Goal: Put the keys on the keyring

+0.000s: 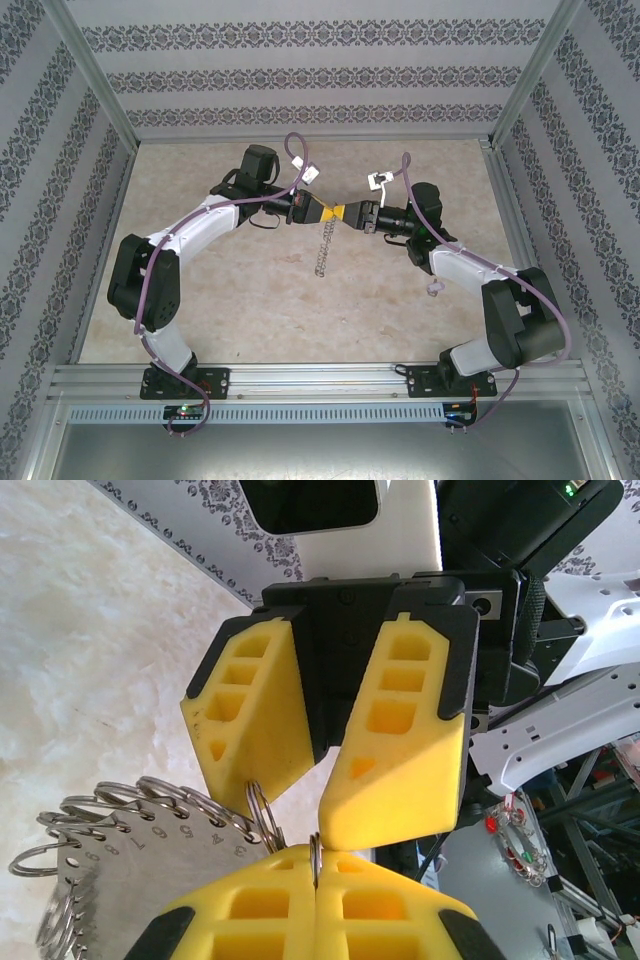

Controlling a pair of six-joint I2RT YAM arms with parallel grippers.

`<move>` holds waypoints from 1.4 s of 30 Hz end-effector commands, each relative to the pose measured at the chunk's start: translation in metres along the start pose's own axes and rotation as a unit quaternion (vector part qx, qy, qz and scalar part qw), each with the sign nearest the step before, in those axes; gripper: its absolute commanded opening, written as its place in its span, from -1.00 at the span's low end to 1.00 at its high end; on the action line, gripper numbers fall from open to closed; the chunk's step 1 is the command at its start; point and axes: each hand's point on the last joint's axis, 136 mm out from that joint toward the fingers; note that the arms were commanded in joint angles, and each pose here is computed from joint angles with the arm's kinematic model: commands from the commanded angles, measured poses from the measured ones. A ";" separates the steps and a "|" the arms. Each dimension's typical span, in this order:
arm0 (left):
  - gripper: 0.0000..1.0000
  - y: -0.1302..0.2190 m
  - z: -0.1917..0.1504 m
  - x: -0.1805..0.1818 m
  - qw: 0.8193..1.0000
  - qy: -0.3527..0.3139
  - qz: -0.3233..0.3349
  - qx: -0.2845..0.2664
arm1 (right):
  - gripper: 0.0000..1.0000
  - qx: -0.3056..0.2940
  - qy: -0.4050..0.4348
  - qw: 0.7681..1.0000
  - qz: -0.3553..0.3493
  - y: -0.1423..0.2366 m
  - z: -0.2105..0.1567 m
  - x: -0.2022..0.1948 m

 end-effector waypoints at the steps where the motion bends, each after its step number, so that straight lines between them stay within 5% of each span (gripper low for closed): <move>1: -1.00 0.008 0.036 -0.026 0.997 -0.075 -0.015 -0.026 | -0.32 0.045 0.013 0.998 0.039 -0.005 -0.018 0.022; 3: -1.00 0.008 0.036 -0.025 0.997 -0.073 -0.015 -0.025 | -0.36 0.047 0.014 0.998 0.041 -0.004 -0.019 0.024; 8: -1.00 0.006 0.034 -0.024 0.997 -0.070 -0.017 -0.022 | -0.81 0.047 0.015 0.998 0.039 -0.002 -0.022 0.024; 15: -1.00 0.005 0.034 -0.024 0.997 -0.068 -0.020 -0.020 | -1.00 0.041 0.009 0.999 0.027 0.001 -0.020 0.015; 19: -0.98 0.005 0.035 -0.024 0.997 -0.067 -0.020 -0.019 | -1.00 0.041 0.009 0.999 0.028 0.001 -0.019 0.013; 25: -0.45 0.004 0.034 -0.022 0.998 -0.064 -0.014 -0.018 | -1.00 0.027 0.017 0.999 0.021 0.005 -0.012 0.013; 42: -0.42 0.008 0.027 -0.013 0.998 -0.051 0.003 -0.032 | -1.00 0.001 0.023 1.000 0.015 0.010 0.003 0.015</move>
Point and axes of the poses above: each hand's point on the last joint's axis, 136 mm out from that joint toward the fingers, its own y axis back along the fingers, its own x axis along the line the jaws close on, z = x × y, and after that the axes turned 7 degrees about -y, right-handed
